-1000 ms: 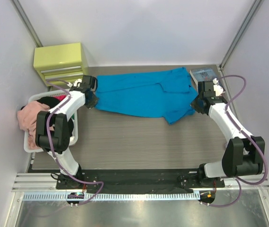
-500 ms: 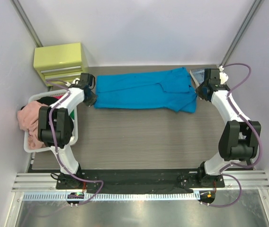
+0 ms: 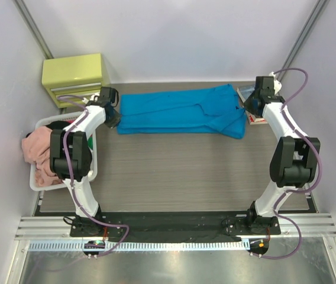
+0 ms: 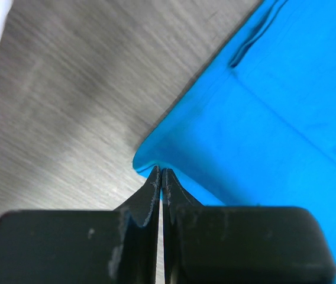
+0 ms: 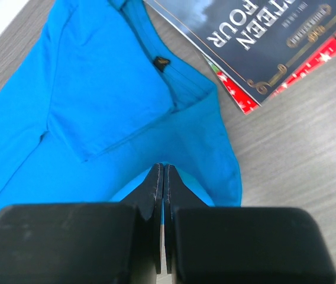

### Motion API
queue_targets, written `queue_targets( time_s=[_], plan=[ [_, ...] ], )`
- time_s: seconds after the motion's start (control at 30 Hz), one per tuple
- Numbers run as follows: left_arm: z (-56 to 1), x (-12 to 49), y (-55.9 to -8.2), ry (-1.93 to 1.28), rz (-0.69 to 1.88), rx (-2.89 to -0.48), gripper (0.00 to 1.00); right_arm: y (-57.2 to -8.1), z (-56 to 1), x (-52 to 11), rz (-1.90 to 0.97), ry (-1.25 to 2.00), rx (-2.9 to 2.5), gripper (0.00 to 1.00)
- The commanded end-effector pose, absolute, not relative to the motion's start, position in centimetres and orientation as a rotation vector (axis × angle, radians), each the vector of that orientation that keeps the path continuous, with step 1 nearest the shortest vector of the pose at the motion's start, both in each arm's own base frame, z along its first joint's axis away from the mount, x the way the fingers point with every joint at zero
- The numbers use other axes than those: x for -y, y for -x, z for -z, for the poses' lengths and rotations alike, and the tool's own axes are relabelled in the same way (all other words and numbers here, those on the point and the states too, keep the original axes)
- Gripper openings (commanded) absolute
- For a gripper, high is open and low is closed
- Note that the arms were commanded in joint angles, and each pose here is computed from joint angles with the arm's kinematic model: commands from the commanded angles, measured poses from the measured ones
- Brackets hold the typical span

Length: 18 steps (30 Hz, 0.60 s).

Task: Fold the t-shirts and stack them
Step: Fold the other side of the tshirt into a rectangle

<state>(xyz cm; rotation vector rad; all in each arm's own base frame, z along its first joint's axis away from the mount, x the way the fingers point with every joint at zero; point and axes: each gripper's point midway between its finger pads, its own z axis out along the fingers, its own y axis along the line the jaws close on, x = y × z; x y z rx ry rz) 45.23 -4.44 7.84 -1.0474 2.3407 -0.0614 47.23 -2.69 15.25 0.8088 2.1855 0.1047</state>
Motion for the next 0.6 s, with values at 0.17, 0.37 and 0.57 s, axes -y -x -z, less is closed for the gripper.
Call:
queue_targets(
  time_s=[0.17, 0.37, 0.57],
  plan=[
    [-8.3, 3.4, -46.7, 1.032, 0.014, -2.31, 0.0, -51.3, -17.3, 2.6, -0.138, -0.681, -2.142, 0.01],
    [-8.6, 3.2, -47.4, 1.016, 0.002, -2.298, 0.0, -53.0, -18.1, 2.5, -0.145, -0.618, -2.134, 0.01],
    [-8.6, 3.2, -48.0, 1.012, -0.001, -2.295, 0.0, -54.9, -18.6, 2.4, -0.146, -0.565, -2.14, 0.01]
  ],
)
